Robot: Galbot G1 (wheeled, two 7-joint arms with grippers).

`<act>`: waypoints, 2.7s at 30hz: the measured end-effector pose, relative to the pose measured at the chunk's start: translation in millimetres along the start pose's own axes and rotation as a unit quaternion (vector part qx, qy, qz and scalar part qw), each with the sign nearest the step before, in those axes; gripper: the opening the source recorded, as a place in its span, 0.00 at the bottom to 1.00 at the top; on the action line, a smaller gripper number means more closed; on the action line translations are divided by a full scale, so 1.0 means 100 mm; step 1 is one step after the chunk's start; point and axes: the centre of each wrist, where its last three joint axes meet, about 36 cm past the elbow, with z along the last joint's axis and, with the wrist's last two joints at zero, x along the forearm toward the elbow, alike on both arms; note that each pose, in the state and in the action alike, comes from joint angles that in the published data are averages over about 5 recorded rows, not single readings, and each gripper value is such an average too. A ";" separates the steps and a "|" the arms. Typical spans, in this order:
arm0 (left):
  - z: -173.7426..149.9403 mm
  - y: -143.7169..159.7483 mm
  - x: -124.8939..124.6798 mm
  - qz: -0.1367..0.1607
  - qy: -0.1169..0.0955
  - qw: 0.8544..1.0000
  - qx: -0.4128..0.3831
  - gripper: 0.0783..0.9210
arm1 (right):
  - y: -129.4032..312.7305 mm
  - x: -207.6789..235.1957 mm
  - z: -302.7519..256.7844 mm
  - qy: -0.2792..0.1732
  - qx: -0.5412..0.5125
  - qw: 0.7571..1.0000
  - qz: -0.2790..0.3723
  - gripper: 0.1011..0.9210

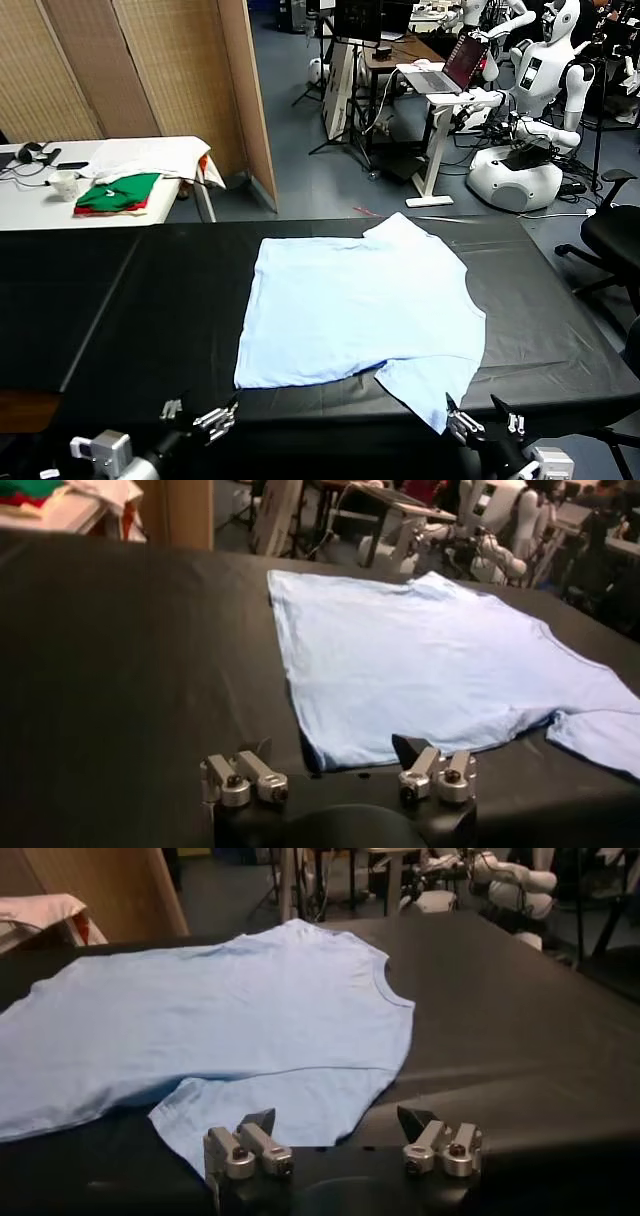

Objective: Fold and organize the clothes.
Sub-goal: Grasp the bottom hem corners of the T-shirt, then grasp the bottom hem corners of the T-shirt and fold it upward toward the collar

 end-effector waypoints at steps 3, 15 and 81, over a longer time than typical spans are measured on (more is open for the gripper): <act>0.04 0.00 -0.06 -0.003 0.000 1.000 0.001 0.98 | 0.00 -0.03 0.01 0.001 -0.001 1.000 0.001 0.98; 0.23 -0.06 -0.31 -0.004 0.008 1.000 0.014 0.93 | 0.05 -0.14 0.17 0.018 -0.005 1.000 -0.002 0.85; -0.03 -0.03 -0.91 -0.037 -0.132 0.990 -0.007 0.08 | -0.31 -1.33 -0.36 -0.140 0.041 0.989 -0.037 0.05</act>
